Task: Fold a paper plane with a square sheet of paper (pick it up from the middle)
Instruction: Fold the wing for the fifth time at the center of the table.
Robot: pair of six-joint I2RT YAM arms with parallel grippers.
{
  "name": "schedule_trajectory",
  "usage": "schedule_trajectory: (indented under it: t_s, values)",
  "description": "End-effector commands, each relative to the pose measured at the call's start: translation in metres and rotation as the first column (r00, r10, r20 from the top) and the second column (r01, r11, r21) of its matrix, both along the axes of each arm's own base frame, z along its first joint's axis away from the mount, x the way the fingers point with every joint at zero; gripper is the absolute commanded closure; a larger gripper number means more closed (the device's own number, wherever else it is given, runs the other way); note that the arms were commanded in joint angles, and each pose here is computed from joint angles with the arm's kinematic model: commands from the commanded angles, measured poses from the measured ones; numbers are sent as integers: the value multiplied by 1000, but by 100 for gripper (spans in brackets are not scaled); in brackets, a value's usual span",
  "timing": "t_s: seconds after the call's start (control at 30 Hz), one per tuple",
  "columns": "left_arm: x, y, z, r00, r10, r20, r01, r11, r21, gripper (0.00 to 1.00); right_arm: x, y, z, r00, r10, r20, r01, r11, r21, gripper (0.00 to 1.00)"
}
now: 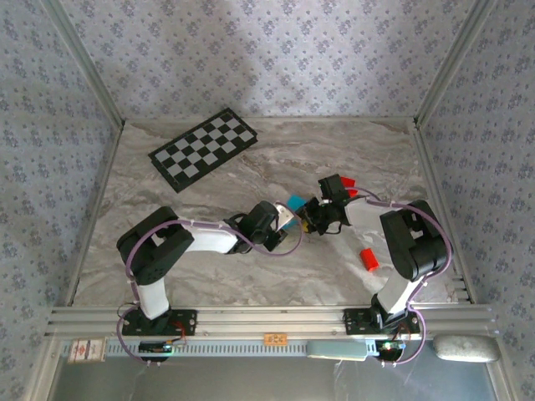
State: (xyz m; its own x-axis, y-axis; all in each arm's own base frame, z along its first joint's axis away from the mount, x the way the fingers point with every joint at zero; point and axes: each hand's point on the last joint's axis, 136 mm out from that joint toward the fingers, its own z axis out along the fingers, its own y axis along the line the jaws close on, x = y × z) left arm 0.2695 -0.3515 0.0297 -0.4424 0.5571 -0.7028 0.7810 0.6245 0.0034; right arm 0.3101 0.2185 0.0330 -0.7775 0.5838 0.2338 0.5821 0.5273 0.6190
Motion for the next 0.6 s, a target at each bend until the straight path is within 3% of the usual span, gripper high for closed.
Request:
schedule_trajectory:
  t_s: [0.0,0.33,0.57]
  values:
    - [-7,2,2,999,-32,-2,32,999,12,74,1,0,0,1000,1,-25,-1,1000,10,68]
    - [-7,4,7,1000,-27,-5,27,999,24,71,0,-3,1,1000,-4,-21,4,1000,-3,84]
    - [-12,7,14,999,-19,-33,19,1000,18,67,0,-4,3,1000,4,-5,-4,1000,-27,88]
